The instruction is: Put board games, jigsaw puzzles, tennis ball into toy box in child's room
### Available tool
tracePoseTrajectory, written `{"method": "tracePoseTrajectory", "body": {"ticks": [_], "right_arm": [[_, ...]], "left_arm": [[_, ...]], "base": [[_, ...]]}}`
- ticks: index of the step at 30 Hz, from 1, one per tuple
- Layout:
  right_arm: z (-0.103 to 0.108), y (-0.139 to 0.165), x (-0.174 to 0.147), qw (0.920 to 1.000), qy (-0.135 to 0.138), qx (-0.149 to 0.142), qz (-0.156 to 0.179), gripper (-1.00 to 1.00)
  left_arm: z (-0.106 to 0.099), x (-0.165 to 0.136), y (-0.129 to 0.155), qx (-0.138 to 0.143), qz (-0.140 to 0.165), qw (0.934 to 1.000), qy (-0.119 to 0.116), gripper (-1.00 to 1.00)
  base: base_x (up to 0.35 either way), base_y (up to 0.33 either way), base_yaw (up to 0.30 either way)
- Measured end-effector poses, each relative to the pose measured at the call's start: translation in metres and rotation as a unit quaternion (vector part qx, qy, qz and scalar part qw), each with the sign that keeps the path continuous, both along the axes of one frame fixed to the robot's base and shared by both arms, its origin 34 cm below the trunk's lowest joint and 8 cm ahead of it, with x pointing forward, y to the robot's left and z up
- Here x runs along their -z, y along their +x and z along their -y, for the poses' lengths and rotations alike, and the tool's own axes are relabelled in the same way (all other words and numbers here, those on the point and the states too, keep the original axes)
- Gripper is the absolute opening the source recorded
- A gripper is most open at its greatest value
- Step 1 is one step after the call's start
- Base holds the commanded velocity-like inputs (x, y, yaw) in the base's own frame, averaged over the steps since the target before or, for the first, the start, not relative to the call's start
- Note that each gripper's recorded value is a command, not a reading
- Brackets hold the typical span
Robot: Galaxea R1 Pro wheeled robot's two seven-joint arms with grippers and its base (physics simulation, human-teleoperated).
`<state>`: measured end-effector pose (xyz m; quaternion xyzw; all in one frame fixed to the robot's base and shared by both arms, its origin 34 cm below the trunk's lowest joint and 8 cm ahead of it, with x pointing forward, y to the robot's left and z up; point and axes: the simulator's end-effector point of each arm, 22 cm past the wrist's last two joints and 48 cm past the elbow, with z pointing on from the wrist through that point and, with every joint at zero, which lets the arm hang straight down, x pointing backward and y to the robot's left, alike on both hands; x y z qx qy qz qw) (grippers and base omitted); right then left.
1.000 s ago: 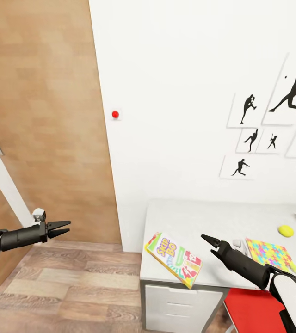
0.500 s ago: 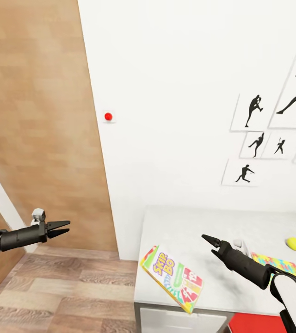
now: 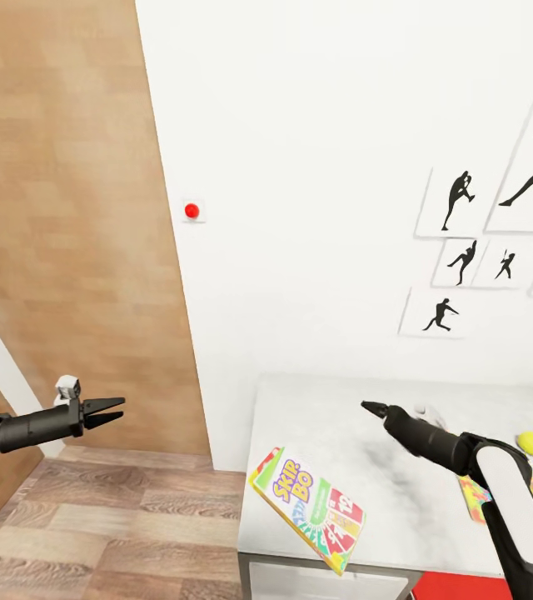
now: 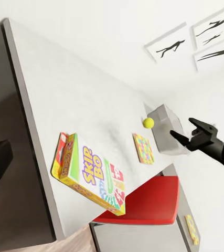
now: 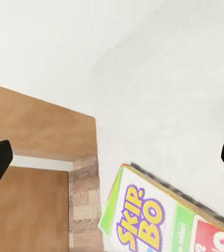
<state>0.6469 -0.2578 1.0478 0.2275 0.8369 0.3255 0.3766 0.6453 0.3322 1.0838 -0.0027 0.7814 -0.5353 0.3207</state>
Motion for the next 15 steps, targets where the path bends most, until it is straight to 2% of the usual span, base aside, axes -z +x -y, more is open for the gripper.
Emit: {"method": "tracePoseTrajectory", "body": {"ticks": [3, 6, 10, 13, 15], "right_arm": [[-0.005, 0.024, -0.013, 0.9991, -0.040, -0.010, -0.012, 1.00], [-0.008, 0.053, -0.003, 0.9948, -0.081, -0.011, -0.060, 1.00], [-0.023, 0.076, 0.022, 0.9867, -0.096, -0.014, -0.130, 1.00], [-0.041, 0.084, 0.057, 0.9722, -0.105, -0.020, -0.208, 1.00], [-0.042, 0.086, 0.068, 0.9653, -0.120, -0.015, -0.232, 1.00]], "left_arm": [[-0.001, 0.000, 0.000, -0.001, 0.001, 1.0000, 0.001, 1.00], [-0.003, 0.000, 0.000, -0.002, 0.001, 1.0000, 0.002, 1.00], [-0.004, -0.001, 0.000, -0.002, 0.001, 1.0000, 0.002, 1.00], [-0.004, -0.001, 0.000, -0.002, 0.001, 1.0000, 0.003, 1.00], [-0.004, -0.001, 0.000, -0.002, 0.001, 1.0000, 0.003, 1.00]], "base": [[0.000, 0.000, 0.000], [0.000, 0.000, 0.000], [0.000, 0.000, 0.000], [0.000, 0.000, 0.000], [0.000, 0.000, 0.000]]}}
